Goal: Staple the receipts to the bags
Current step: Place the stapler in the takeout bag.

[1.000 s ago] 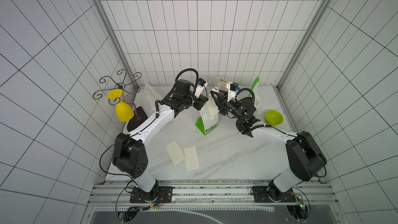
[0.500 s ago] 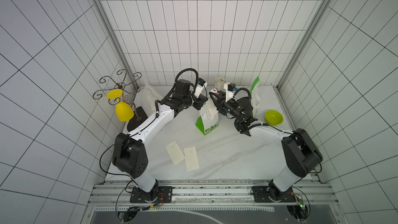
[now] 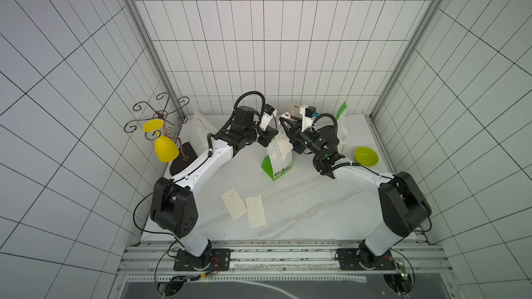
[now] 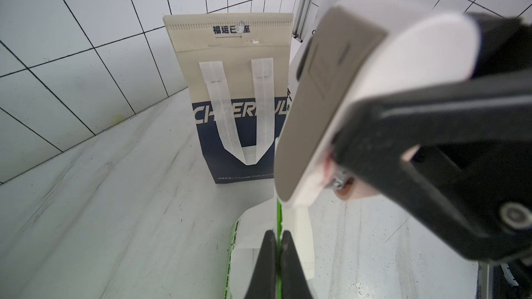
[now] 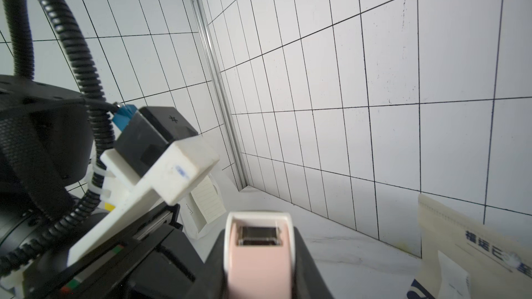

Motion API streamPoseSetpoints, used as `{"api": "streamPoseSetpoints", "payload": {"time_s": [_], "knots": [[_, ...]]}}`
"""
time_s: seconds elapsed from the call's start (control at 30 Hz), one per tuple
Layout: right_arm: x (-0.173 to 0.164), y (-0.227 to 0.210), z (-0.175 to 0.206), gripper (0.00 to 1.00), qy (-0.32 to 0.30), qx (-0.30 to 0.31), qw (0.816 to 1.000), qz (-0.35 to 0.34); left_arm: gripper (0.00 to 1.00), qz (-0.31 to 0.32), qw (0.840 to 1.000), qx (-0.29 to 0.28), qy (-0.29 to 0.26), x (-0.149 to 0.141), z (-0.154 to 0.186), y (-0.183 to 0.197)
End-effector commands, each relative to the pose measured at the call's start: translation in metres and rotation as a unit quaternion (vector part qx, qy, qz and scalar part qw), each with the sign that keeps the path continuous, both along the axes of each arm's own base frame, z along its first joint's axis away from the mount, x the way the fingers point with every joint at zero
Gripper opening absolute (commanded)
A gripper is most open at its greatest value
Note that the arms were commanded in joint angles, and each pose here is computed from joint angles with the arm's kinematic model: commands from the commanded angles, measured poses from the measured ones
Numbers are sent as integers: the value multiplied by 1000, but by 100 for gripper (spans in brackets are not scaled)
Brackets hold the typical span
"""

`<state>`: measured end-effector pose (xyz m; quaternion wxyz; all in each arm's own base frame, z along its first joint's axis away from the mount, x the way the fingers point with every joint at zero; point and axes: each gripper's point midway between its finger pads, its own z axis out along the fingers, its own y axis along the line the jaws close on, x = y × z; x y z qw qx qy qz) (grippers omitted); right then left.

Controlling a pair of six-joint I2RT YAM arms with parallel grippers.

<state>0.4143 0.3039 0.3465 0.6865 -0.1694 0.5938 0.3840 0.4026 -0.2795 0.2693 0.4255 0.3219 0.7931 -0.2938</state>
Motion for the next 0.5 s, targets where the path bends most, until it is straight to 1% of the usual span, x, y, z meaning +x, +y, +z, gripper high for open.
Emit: {"api": "streamPoseSetpoints", "payload": {"time_s": [0.0, 0.2, 0.47], "knots": [[-1, 2, 55, 0, -58, 28, 998, -4, 0, -9, 1000, 5, 15, -1, -8, -4], [9, 8, 43, 0, -43, 24, 999, 0, 0, -10, 1000, 5, 14, -1, -8, -4], [10, 10, 33, 0, -30, 15, 999, 1, 0, -6, 1000, 5, 12, 0, -7, -3]]}}
